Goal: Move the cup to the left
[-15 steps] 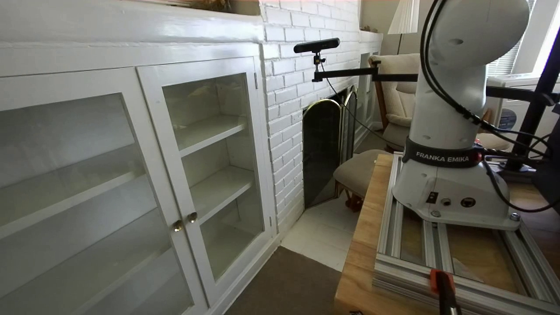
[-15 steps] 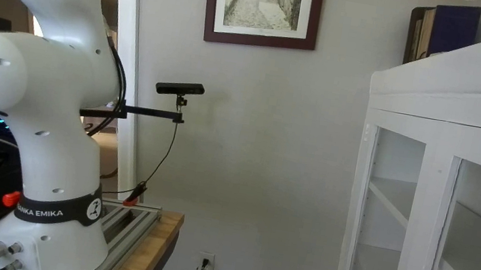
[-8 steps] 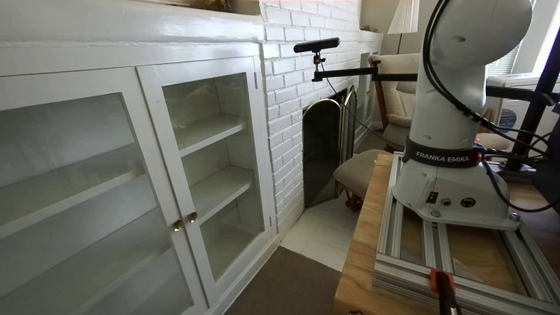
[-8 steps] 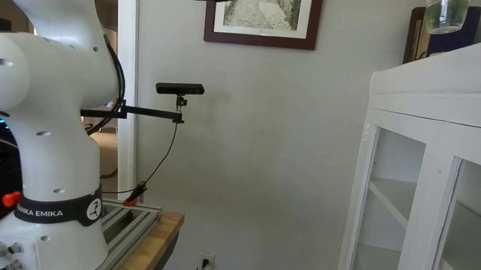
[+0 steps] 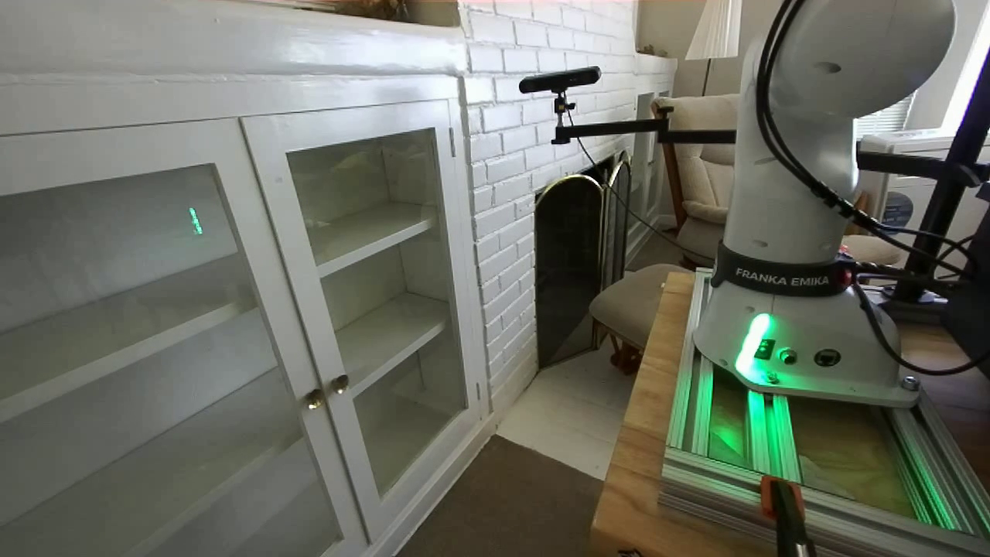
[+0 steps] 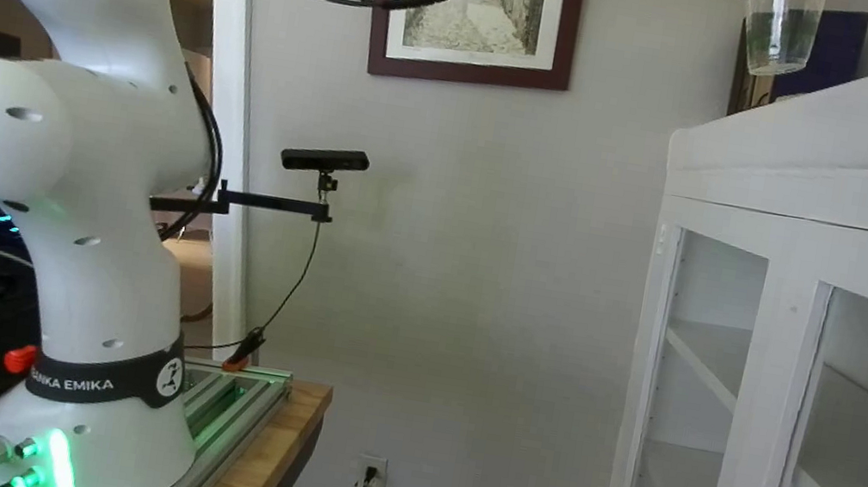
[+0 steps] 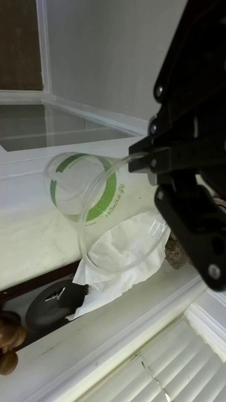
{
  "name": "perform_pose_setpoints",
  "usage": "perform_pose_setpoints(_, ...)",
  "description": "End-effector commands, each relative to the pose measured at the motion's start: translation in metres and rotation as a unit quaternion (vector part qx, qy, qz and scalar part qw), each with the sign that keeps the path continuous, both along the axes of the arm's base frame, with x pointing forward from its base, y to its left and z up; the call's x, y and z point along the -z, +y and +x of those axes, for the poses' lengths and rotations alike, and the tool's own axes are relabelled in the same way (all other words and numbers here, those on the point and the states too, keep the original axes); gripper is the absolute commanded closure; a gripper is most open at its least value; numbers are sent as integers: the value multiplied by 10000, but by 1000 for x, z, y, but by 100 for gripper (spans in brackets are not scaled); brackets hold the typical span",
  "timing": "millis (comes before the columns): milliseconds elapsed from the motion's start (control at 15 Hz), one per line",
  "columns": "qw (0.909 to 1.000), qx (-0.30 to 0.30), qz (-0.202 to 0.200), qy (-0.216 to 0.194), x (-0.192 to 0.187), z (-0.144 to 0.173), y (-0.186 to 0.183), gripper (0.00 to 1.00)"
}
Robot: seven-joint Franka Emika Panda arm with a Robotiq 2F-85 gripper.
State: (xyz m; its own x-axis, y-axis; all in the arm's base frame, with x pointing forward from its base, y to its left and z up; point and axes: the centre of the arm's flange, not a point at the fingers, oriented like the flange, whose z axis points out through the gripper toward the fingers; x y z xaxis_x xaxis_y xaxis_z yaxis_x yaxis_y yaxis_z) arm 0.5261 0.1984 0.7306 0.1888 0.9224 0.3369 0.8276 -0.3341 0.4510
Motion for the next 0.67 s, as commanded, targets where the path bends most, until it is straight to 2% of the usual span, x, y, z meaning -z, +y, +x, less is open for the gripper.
perform_pose_setpoints(0,9997,14,193,-127,-5,14,6,98)
perform_pose_setpoints(600,9979,383,467,-222,-10,49,15,98)
